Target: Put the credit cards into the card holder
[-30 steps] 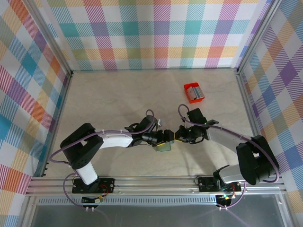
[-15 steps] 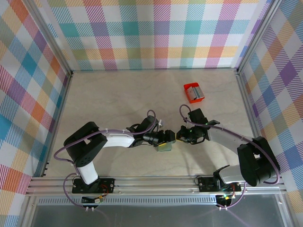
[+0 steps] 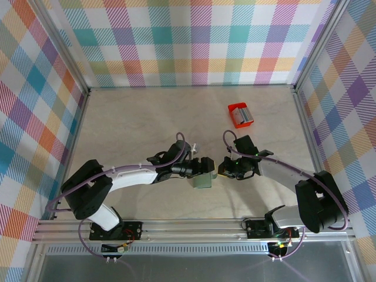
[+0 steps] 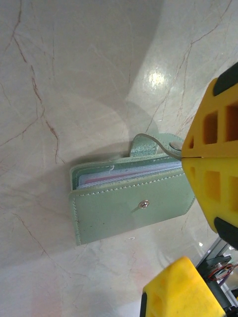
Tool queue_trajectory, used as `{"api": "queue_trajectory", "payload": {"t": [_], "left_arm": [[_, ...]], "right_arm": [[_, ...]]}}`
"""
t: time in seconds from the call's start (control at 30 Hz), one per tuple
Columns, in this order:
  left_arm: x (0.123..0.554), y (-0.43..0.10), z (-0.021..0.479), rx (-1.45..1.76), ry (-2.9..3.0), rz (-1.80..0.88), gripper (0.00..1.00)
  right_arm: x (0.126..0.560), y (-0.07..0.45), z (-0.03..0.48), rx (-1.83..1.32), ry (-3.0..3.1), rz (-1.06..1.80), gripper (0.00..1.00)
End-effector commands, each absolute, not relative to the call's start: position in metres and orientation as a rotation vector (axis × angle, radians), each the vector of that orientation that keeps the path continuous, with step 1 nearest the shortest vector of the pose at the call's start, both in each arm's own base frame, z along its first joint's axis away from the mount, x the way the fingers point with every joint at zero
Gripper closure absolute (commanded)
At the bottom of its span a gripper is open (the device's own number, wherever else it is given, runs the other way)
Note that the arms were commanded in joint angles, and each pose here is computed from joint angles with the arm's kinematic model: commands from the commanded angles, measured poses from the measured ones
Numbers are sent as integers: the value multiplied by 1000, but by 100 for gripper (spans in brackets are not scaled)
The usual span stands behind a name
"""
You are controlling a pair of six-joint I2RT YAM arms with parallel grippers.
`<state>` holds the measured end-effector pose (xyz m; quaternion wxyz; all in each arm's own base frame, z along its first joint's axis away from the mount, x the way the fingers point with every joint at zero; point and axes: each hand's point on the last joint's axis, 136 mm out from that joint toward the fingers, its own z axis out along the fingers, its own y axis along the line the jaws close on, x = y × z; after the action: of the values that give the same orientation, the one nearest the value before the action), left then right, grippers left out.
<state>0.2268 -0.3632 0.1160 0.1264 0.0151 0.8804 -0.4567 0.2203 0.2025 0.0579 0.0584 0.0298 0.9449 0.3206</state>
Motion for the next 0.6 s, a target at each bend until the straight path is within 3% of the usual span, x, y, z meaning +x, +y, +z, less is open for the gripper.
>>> {"api": "queue_trajectory", "payload": {"t": [0.0,0.17,0.27,0.57], "left_arm": [[227,-347,118,32,2563,-1294,24],[235,-315,132,-44,2532,-1217,25],[234,-286,126,-113,2576,-1066,31],[231,-289,109,-135,2603,-1097,72]], "right_arm": [[216,202,58,107,2866,1003,100],[216,202,58,107,2867,1005,100],[216,202,58,97,2865,1010,100],[219,204,61,80,2852,1020,100]]}}
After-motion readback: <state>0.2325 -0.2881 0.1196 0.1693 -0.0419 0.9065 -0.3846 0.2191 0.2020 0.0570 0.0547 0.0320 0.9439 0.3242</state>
